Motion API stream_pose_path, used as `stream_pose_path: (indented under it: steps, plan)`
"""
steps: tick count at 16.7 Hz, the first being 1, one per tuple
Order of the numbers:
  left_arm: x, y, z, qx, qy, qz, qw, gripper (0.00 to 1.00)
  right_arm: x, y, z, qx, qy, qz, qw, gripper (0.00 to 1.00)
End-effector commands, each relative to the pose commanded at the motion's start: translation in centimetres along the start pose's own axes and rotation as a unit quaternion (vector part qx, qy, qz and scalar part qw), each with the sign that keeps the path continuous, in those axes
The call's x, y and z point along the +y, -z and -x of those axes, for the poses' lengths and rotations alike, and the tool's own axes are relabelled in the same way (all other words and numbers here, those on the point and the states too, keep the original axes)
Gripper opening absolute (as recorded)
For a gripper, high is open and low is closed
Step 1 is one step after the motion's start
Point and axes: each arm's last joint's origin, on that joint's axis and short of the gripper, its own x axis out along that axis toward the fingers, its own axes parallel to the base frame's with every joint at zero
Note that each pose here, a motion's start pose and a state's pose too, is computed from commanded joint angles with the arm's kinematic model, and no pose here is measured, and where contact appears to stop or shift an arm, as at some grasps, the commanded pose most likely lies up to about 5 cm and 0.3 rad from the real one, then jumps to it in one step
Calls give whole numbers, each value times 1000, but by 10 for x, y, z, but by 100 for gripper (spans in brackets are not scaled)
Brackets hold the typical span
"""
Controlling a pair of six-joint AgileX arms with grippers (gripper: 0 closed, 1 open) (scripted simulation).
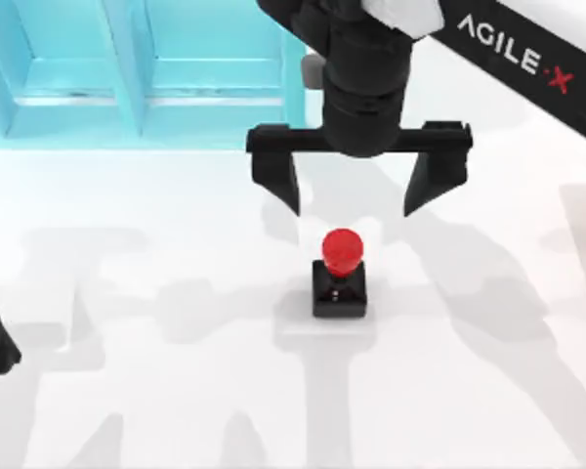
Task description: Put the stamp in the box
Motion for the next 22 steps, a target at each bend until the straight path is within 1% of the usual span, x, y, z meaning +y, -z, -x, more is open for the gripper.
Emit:
stream_pose_path:
  steps: [8,11,15,17,19,22]
  plan:
    - [0,0,0,0,0,0,1000,100,2,0,-2,-4,-3,0,1000,100]
    - [0,0,0,0,0,0,1000,100,4,-3,-25,-5,-3,2,1000,100]
    - [0,0,0,0,0,0,1000,100,5,-3,-73,-3,-2,1,1000,100]
    - [0,0,0,0,0,0,1000,100,4,-1,-91,-3,-2,1,1000,100]
    - [0,0,0,0,0,0,1000,100,3,0,-99,-3,-2,1,1000,100]
    - [0,0,0,0,0,0,1000,100,3,0,-99,-3,-2,1,1000,100]
